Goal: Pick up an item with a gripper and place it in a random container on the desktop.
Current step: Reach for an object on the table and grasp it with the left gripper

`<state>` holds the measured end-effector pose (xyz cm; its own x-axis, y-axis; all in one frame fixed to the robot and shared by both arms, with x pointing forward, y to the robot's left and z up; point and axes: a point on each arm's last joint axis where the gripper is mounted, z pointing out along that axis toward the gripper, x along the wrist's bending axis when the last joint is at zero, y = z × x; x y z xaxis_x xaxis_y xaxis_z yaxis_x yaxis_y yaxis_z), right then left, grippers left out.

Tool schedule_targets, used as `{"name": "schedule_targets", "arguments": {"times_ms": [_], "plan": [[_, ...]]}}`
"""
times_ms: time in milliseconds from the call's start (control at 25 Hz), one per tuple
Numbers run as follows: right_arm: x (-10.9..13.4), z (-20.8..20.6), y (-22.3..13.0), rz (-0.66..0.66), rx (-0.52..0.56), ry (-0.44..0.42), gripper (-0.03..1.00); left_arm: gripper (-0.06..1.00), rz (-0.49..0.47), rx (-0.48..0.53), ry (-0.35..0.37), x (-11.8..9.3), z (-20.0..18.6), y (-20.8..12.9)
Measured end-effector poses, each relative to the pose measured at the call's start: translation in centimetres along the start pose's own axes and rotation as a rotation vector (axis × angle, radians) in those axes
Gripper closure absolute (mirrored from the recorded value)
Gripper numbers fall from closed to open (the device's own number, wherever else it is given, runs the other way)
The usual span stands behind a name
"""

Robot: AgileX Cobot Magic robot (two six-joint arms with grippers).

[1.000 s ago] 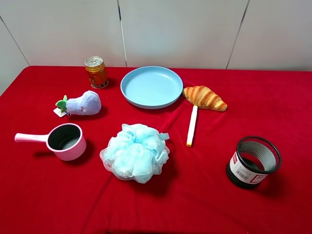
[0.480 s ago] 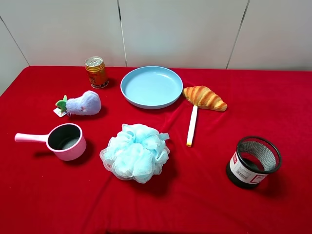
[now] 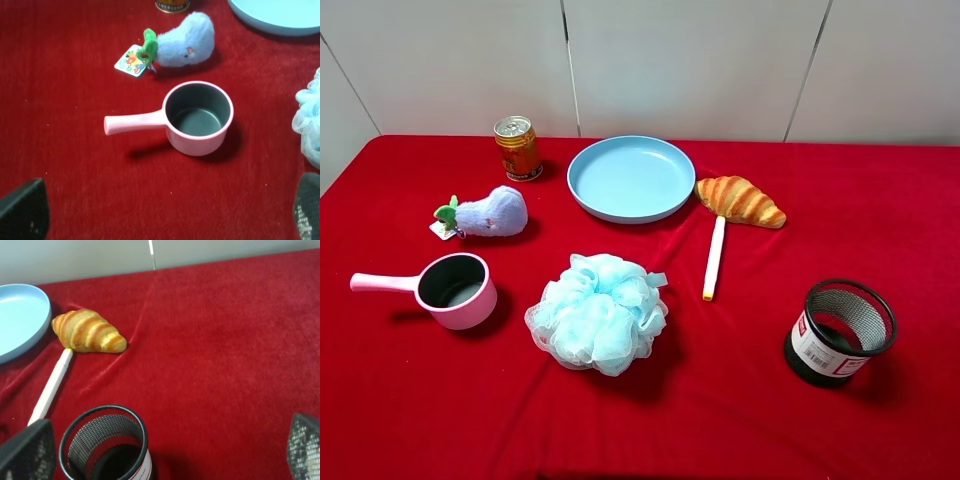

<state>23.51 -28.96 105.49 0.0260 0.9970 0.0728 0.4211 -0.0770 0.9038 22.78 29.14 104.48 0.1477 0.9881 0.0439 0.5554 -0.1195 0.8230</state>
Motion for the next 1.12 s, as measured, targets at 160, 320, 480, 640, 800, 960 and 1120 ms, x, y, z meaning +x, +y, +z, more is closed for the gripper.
{"name": "schedule_targets", "arguments": {"times_ms": [160,320,480,640,800,960,1120], "plan": [[0.0,0.0,0.0,0.0,-0.001,0.0,0.28,-0.03,0.004,0.065,-0.008,0.3,0.3,1.8],[0.0,0.0,0.0,0.0,-0.001,0.0,0.28,-0.03,0.033,0.155,-0.023,0.7,1.3,4.1],[0.0,0.0,0.0,0.0,-0.001,0.0,0.28,-0.03,0.064,0.239,-0.041,1.2,2.5,6.8],[0.0,0.0,0.0,0.0,-0.001,0.0,0.28,-0.03,0.101,0.309,-0.06,1.7,4.1,9.6],[0.0,0.0,0.0,0.0,-0.001,0.0,0.28,-0.03,0.139,0.379,-0.084,2.3,6.2,12.1],[0.0,0.0,0.0,0.0,-0.001,0.0,0.28,-0.03,0.165,0.439,-0.105,2.8,8.6,14.3],[0.0,0.0,0.0,0.0,-0.001,0.0,0.28,-0.03,0.19,0.477,-0.122,3.3,10.8,16.2]]}}
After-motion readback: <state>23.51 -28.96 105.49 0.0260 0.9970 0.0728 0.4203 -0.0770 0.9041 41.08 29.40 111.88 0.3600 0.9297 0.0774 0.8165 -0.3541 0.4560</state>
